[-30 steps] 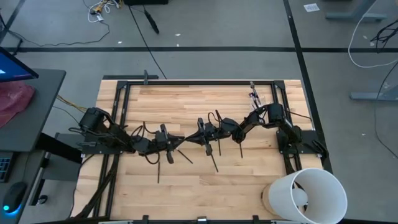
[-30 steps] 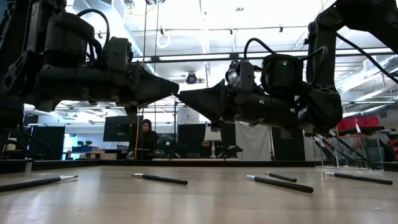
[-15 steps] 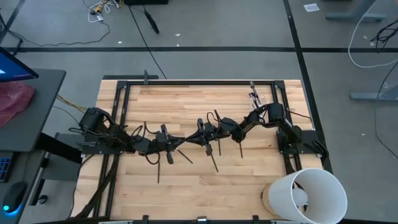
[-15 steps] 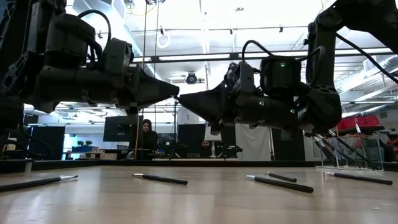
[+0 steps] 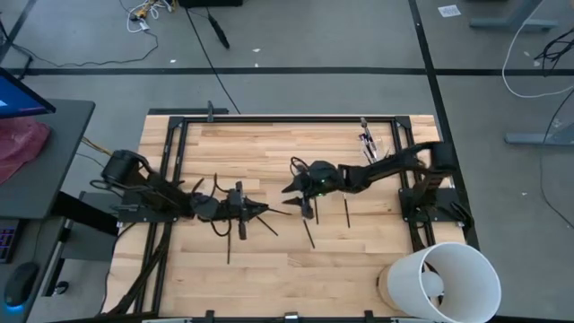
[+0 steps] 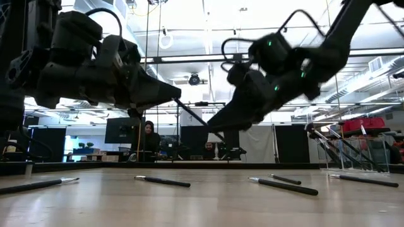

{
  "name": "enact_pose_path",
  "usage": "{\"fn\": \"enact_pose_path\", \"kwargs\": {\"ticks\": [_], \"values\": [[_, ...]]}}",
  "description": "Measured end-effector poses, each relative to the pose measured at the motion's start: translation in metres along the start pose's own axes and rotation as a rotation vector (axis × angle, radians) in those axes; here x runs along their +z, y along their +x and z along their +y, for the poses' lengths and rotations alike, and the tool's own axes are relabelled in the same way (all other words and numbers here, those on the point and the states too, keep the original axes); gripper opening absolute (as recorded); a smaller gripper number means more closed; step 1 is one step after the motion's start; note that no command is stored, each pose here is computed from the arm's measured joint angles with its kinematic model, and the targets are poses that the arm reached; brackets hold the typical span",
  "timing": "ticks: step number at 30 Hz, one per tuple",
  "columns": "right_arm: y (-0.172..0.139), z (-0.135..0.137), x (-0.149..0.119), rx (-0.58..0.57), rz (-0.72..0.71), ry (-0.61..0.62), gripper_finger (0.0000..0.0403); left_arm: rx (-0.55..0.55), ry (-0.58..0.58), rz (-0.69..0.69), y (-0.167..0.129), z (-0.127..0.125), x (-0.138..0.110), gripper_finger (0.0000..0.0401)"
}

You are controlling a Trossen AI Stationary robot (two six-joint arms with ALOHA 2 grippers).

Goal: Put items in baskets/containers
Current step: Put the liner brush into the transparent organizer

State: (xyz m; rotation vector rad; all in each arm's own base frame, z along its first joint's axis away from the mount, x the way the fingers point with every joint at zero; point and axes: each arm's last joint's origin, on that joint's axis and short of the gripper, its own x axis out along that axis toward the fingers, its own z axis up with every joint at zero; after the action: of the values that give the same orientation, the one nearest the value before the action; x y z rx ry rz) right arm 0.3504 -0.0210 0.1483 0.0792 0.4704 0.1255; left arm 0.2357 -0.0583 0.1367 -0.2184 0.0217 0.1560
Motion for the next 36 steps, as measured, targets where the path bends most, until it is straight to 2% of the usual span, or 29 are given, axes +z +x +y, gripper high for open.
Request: {"fn": "enact_pose_path", "kwargs": {"ticks": [4, 10, 17, 21, 25, 29, 36], "values": [[-0.018, 0.012, 0.016, -0.019, 0.045, -0.017, 0.0184, -0.021, 0.0, 0.041, 0.008, 0.004, 0.004, 0.0014], [-0.016, 0.033, 0.031, 0.034, 0.13, -0.025, 0.0184, -0.062, 0.068, 0.189, 0.04, -0.001, 0.014, 0.0014], [-0.014, 0.056, 0.03, 0.085, 0.144, -0.026, 0.0185, -0.08, 0.208, 0.325, 0.072, -0.012, 0.042, 0.0014], [-0.013, 0.065, 0.029, 0.031, 0.141, -0.041, 0.0182, -0.072, 0.294, 0.41, 0.083, -0.018, 0.061, 0.0015], [-0.012, 0.071, 0.029, -0.035, 0.122, -0.062, 0.0167, -0.072, 0.359, 0.474, 0.09, -0.025, 0.078, 0.0021], [-0.012, 0.076, 0.029, -0.045, 0.117, -0.073, 0.0145, -0.066, 0.397, 0.507, 0.094, -0.028, 0.089, 0.0015], [-0.012, 0.086, 0.028, -0.093, 0.108, -0.103, 0.0096, -0.074, 0.406, 0.514, 0.095, -0.03, 0.093, 0.0024]]}}
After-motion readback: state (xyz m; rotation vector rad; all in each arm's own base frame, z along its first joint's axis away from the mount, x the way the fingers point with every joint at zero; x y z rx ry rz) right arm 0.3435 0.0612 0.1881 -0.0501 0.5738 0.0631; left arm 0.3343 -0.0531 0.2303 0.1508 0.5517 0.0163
